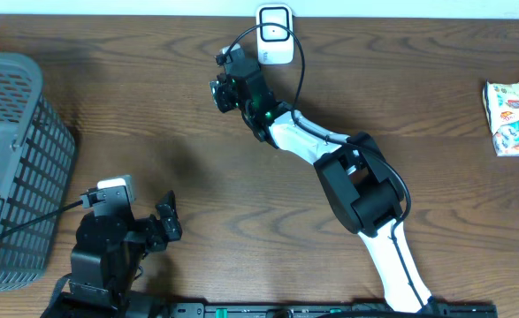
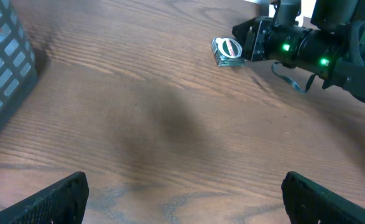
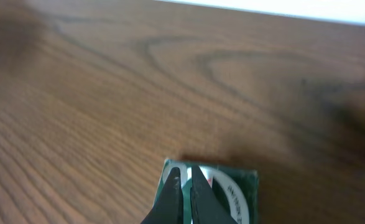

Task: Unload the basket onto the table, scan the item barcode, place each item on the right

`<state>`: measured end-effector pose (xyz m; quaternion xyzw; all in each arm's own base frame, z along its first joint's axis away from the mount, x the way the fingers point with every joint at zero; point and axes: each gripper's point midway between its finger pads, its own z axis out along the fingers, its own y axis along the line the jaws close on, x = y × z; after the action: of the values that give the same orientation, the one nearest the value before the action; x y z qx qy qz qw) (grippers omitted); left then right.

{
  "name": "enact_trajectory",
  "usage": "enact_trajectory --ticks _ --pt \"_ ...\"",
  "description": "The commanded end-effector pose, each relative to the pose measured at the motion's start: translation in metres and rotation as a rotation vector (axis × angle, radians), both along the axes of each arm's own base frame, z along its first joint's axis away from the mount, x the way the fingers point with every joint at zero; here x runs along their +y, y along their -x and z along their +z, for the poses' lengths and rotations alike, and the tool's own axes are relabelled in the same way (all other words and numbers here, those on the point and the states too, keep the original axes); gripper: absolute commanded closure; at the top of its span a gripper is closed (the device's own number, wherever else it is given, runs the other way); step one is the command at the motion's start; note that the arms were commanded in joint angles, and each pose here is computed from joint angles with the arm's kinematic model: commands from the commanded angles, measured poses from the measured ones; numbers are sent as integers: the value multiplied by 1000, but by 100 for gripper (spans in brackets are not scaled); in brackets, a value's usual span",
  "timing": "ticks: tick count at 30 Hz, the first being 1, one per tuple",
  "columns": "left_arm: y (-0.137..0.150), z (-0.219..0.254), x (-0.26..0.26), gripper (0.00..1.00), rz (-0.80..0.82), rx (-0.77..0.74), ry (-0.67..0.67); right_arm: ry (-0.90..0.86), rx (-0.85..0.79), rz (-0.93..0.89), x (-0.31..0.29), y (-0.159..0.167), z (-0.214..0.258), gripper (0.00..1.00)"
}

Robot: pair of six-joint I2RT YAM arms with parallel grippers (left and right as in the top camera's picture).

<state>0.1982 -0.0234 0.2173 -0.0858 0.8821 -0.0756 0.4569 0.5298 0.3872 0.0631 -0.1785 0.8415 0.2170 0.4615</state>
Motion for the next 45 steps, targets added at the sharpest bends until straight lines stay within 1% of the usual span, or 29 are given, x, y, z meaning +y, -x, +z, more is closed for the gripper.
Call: enact_trajectory --ticks 1,16,20,25,34,37,40,43,45 --pt "0 1 2 2 14 -4 -3 18 44 18 2 8 -15 99" --pt "0 1 2 2 13 -4 -3 139 179 2 -25 20 -51 99" --pt "0 1 2 2 14 -4 -3 164 216 -4 -33 25 -51 99" --pt "0 1 2 2 14 -4 -3 190 256 -13 -46 34 -31 99" --pt "0 1 2 2 14 -4 -3 233 318 -11 -63 60 14 99" --pt "0 1 2 2 14 -4 -3 202 270 -2 -56 59 36 99" --pt "0 1 2 2 13 -4 -3 152 196 7 -42 50 52 99" --pt "0 1 2 2 13 -4 -3 124 155 11 -34 43 56 99" --pt "0 1 2 2 14 -4 -3 121 151 14 -31 41 50 99"
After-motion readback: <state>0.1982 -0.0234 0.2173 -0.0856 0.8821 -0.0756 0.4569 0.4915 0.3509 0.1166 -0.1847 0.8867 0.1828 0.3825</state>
